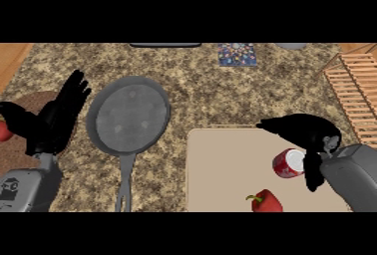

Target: Pick the can from the tray and place it in the tiered shelf

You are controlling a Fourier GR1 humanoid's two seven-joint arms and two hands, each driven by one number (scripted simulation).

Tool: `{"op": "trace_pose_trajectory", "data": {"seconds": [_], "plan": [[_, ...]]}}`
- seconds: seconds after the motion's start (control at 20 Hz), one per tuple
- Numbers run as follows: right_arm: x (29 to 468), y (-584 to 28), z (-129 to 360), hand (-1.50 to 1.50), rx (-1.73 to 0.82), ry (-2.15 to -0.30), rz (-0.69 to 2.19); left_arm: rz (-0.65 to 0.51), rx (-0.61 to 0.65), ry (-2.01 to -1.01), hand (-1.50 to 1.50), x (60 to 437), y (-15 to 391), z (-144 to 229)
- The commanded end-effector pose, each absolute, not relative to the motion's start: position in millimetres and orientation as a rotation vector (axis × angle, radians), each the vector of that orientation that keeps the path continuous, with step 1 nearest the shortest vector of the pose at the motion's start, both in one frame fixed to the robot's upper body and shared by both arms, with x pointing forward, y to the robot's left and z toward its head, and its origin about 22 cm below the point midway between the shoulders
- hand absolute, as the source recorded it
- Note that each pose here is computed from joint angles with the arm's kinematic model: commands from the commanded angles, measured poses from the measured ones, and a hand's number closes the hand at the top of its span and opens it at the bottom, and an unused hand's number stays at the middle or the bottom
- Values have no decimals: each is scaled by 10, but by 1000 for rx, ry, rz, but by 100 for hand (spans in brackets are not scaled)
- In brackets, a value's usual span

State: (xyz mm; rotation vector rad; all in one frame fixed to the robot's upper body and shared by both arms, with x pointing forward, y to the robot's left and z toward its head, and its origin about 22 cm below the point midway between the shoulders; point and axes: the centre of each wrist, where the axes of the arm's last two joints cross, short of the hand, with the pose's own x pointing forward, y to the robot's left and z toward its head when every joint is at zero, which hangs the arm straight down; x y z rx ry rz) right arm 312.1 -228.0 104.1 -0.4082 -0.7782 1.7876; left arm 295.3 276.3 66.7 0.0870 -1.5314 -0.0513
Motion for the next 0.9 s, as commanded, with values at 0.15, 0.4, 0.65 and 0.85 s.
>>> {"op": "trace_pose_trajectory", "data": {"seconds": [0.15, 0.4, 0.65, 0.85], "plan": [[3078, -2186, 848, -150, -396, -740, 1781, -55, 79, -1530, 0, 3113, 2722, 630], [3159, -2354, 649, -150, -381, -719, 1797, -73, 116, -1527, 0, 3030, 2708, 657], [3053, -2338, 384, 150, -362, -718, 1825, -40, 88, -1531, 0, 2911, 2884, 608], [3157, -2268, 434, 150, -382, -864, 1875, -60, 81, -1539, 0, 2836, 2796, 703]]}}
